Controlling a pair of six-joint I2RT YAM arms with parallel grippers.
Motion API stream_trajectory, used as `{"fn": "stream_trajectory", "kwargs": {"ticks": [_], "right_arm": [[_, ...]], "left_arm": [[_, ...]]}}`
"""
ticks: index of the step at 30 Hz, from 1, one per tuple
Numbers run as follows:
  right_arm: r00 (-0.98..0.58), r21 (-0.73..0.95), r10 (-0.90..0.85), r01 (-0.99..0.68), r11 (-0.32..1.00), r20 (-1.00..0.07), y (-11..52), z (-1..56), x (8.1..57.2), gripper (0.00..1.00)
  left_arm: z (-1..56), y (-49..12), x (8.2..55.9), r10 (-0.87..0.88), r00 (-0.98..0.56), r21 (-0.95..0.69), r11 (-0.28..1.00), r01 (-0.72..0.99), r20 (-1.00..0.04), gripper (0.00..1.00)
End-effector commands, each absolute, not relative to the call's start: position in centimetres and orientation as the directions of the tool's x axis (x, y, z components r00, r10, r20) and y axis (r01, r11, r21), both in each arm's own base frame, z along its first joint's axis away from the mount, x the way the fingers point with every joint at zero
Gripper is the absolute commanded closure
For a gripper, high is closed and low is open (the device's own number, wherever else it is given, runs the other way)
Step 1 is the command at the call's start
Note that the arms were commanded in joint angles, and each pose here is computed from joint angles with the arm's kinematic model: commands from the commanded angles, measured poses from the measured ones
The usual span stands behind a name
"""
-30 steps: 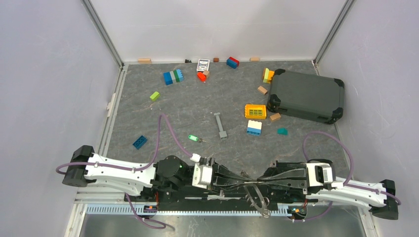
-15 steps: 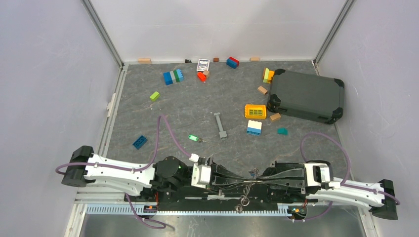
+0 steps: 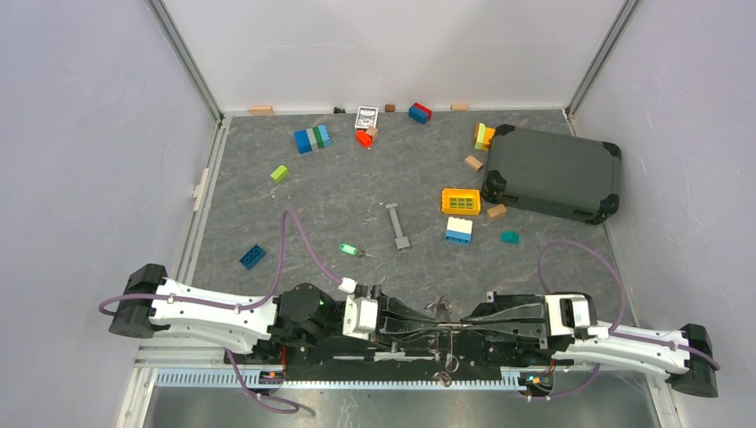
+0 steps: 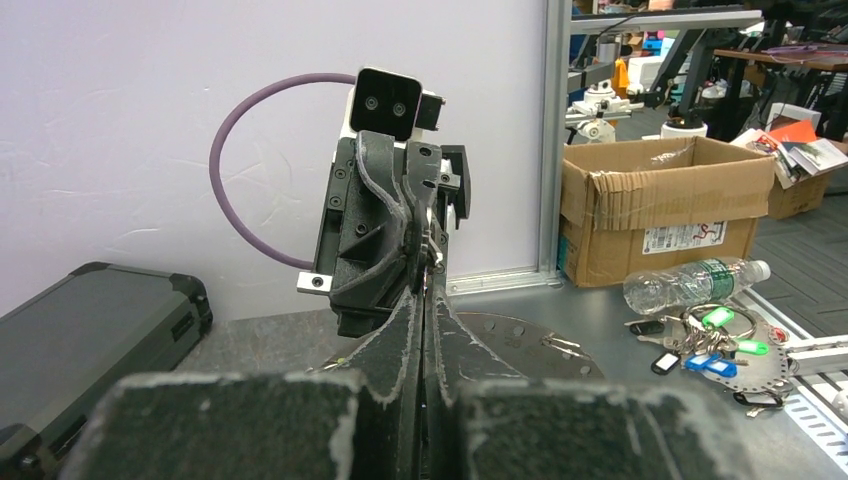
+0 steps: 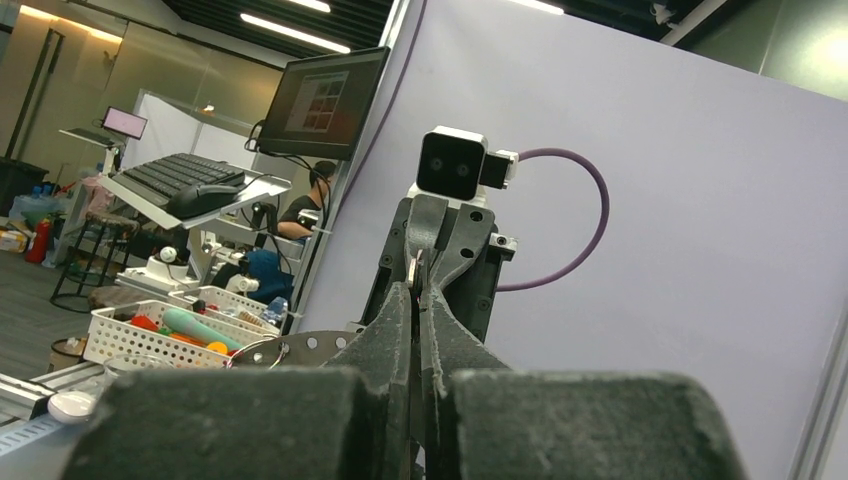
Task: Remove the keys from the keyring
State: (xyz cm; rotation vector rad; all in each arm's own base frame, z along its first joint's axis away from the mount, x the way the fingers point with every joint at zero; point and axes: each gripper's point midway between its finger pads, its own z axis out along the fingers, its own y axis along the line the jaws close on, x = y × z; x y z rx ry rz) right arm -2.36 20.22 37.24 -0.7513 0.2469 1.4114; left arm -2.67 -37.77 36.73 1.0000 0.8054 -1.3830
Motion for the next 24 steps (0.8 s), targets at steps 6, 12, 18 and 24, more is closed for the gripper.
{"fn": "stream_trajectory", "kwargs": {"ticks": [6,12,18,24], "right_arm": [[0.17,-0.309,0.879,-0.951,0.027,-0.445,16.7,38.5,-2.6,0.8],[0.18,-0.279,0.88,-0.959,0.057,-0.44,16.2,38.1,-2.0,0.61],[0.222,-0.267,0.849,-0.958,0.1,-0.479,16.6,38.4,-1.2,0.58],[0.233,-0.254,0.74,-0.963,0.087,-0.631,19.0,39.0,-0.3,0.58]], "left_arm": [[41.1,-35.1,-2.3,-0.53,0.053,0.091,-0.045,0.995,-0.846,0.98],[41.0,-35.0,-2.3,-0.523,0.055,0.092,-0.045,0.995,-0.85,0.98],[40.9,-35.2,-2.4,-0.516,0.057,0.097,-0.052,0.994,-0.855,0.98],[40.8,-35.3,-2.6,-0.508,0.059,0.104,-0.06,0.993,-0.859,0.98]]}}
